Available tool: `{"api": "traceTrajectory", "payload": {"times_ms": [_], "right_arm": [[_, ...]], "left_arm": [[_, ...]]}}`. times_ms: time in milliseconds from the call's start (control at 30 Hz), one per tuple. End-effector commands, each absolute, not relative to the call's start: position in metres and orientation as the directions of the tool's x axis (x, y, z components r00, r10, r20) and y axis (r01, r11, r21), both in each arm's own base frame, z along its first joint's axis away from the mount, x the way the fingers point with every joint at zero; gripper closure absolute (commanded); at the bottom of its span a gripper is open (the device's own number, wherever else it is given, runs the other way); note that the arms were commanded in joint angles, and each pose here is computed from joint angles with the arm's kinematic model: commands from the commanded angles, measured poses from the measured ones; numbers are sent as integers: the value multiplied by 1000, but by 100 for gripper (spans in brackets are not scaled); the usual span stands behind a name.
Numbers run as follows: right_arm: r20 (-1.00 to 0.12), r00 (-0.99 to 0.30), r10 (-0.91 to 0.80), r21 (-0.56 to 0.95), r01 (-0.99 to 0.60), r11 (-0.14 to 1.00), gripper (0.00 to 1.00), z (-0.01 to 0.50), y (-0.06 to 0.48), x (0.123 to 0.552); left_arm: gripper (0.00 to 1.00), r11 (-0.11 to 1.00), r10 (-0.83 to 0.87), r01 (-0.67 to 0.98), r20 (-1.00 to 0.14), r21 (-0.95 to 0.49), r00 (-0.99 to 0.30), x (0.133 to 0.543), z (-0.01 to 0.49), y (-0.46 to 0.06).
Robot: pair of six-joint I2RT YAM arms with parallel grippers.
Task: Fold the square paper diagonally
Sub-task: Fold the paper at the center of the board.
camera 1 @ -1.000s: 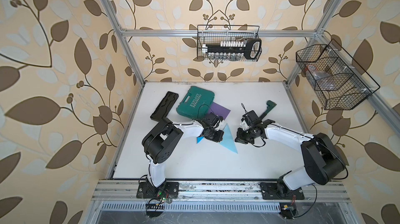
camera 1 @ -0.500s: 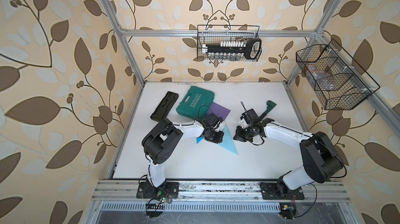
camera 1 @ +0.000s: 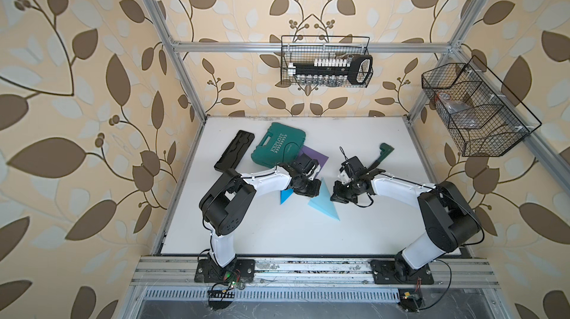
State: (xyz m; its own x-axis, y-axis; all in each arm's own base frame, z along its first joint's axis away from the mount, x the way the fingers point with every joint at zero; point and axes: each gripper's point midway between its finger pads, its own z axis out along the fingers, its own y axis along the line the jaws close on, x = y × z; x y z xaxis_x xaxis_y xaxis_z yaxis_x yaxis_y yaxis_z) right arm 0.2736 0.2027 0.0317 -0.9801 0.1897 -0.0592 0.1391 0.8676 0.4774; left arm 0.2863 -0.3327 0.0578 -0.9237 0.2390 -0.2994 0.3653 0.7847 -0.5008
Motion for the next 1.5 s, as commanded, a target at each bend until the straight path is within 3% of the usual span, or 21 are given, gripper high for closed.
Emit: {"api": "traceTrajectory", "payload": {"times_ms": [0,1067,1467], "right_arm": [[-77,-982,174,486,115,866,100,33,209,279],[-13,-985,171,429,149,891,100,-7,199,264],[-5,-981,194,436,173,883,100,-4,188,260]], "left_arm": [[100,758,239,379,-314,-531,-919,286,76,-346],[100,688,234,361,-279,-630,-931,294,48,-399],[100,737,229,323,-230,-594,-946,294,7,-392]]}}
